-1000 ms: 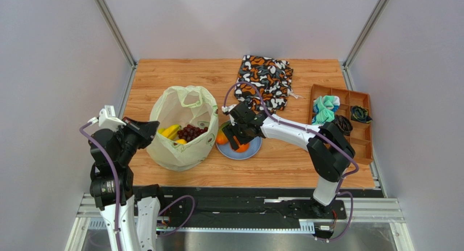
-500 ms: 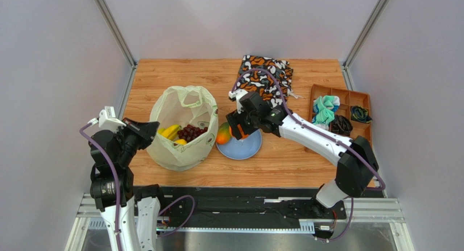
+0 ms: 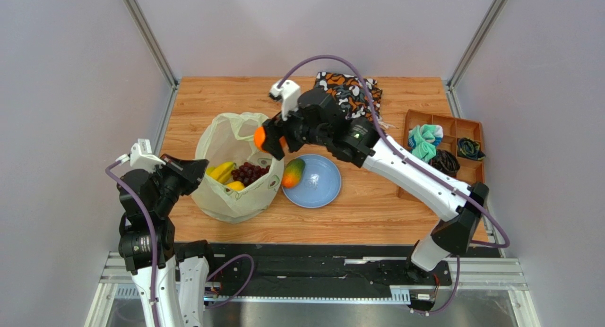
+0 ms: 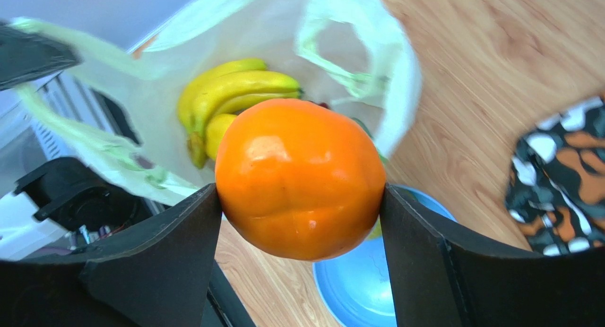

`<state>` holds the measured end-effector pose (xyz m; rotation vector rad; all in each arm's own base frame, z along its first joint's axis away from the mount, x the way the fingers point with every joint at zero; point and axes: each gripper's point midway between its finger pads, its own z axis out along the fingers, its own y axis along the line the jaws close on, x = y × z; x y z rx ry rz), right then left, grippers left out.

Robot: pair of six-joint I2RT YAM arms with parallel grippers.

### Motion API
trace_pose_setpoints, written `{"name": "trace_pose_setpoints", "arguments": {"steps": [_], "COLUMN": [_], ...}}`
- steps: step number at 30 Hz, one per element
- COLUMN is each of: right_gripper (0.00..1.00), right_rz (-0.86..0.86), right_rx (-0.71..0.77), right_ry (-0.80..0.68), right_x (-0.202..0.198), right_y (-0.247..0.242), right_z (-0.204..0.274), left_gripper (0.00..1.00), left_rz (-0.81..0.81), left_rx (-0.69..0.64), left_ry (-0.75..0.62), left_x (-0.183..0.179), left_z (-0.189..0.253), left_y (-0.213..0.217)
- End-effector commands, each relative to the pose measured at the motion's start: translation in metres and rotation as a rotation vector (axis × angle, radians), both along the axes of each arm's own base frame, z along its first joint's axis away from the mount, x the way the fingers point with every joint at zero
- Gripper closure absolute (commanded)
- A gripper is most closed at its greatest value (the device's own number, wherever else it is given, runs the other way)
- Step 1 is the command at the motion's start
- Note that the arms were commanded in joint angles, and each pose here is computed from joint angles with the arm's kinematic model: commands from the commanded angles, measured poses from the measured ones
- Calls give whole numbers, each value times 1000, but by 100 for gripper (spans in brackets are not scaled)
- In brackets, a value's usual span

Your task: Place the fruits into the plastic bag

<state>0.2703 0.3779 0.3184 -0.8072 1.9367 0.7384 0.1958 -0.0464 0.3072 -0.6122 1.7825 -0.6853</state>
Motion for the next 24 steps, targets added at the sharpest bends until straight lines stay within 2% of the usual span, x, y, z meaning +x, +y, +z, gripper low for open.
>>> {"name": "trace_pose_setpoints", "arguments": {"steps": [1, 4, 7, 13, 24], "right_gripper": [66, 66, 66, 67, 64], "right_rz": [114, 177, 195, 156, 148], "right_rx": [-93, -59, -92, -209, -232], "right_ry": [-60, -53, -35, 15, 23], "right_x": [-23, -37, -41, -35, -30], "right_y": [35, 56, 68, 65, 70], "right_z": [-2, 1, -8, -39, -47], "left_gripper": [100, 100, 100, 100, 100], "left_rz": [-15, -16, -15, -15, -16], "left_rx": [8, 11, 11, 11, 2], "left_ry": [-22, -21, -21, -18, -10], "left_x": [-1, -1, -1, -2, 0], "left_z": [3, 3, 3, 1, -3], "left_y": [-2, -2, -2, -2, -3]}}
